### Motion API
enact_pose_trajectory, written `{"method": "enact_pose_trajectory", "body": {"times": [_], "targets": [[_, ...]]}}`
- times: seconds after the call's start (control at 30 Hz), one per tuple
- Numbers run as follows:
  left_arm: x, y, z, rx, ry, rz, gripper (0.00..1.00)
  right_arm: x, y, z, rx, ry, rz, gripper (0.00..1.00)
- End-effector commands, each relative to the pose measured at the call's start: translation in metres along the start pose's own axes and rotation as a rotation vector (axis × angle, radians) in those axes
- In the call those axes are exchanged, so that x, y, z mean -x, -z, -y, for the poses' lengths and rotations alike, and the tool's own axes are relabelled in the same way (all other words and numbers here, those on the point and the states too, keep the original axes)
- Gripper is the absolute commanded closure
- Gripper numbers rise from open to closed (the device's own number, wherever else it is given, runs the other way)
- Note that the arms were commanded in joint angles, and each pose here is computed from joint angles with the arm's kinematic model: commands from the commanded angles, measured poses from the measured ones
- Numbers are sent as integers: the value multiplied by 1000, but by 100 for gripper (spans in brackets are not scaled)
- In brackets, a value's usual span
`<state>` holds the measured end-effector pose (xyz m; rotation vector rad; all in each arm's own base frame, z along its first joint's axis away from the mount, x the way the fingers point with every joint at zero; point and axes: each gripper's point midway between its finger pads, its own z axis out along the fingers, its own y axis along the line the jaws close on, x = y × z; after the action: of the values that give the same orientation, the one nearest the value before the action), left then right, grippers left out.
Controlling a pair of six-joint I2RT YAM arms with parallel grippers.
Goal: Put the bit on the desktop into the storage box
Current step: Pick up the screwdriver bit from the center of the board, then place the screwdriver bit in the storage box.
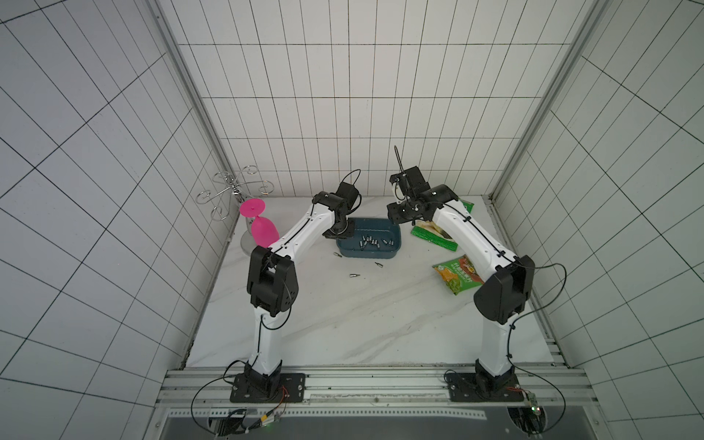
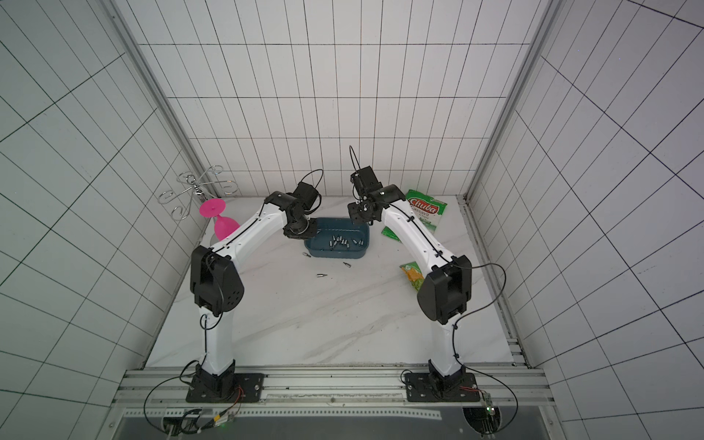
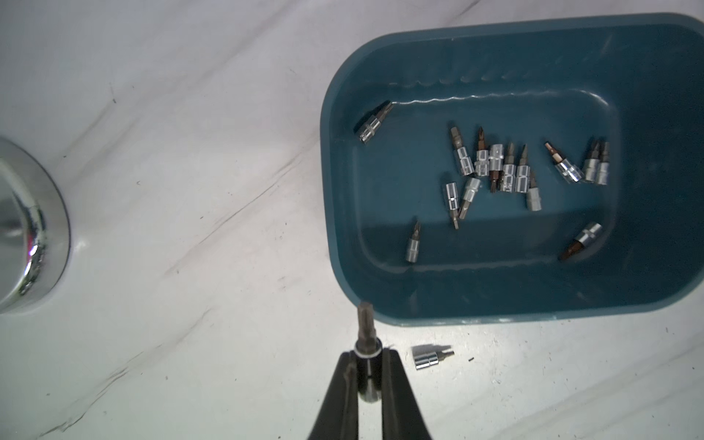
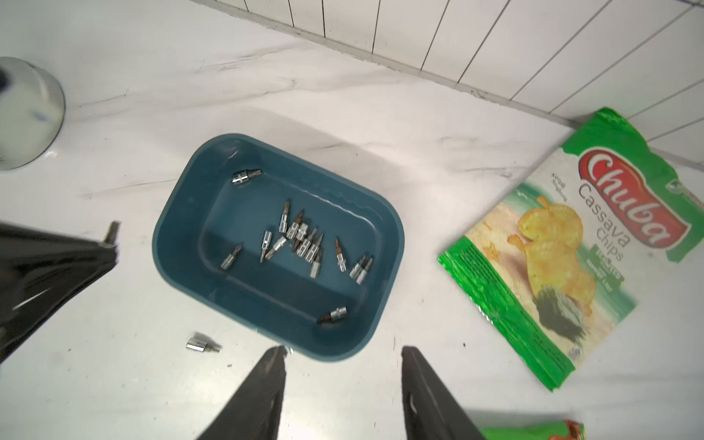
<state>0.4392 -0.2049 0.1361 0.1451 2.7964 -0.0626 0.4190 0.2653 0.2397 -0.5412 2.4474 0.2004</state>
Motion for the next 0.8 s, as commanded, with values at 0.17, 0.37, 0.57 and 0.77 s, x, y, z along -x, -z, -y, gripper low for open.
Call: {"method": "enact_pose_trajectory", "body": {"times": [0.17, 0.37, 0.57, 0.77], "targets": [[40, -37, 27, -96, 37, 72, 100, -58, 22, 11, 18, -139, -79, 48], [51, -62, 41, -137, 34, 70, 100, -76, 33, 14, 11, -147, -96, 48], [54, -84, 48, -154, 30, 54, 100, -82, 33, 16, 6, -148, -107, 48], [55, -98, 50, -155, 30, 54, 100, -83, 31, 14, 11, -152, -117, 48]]}}
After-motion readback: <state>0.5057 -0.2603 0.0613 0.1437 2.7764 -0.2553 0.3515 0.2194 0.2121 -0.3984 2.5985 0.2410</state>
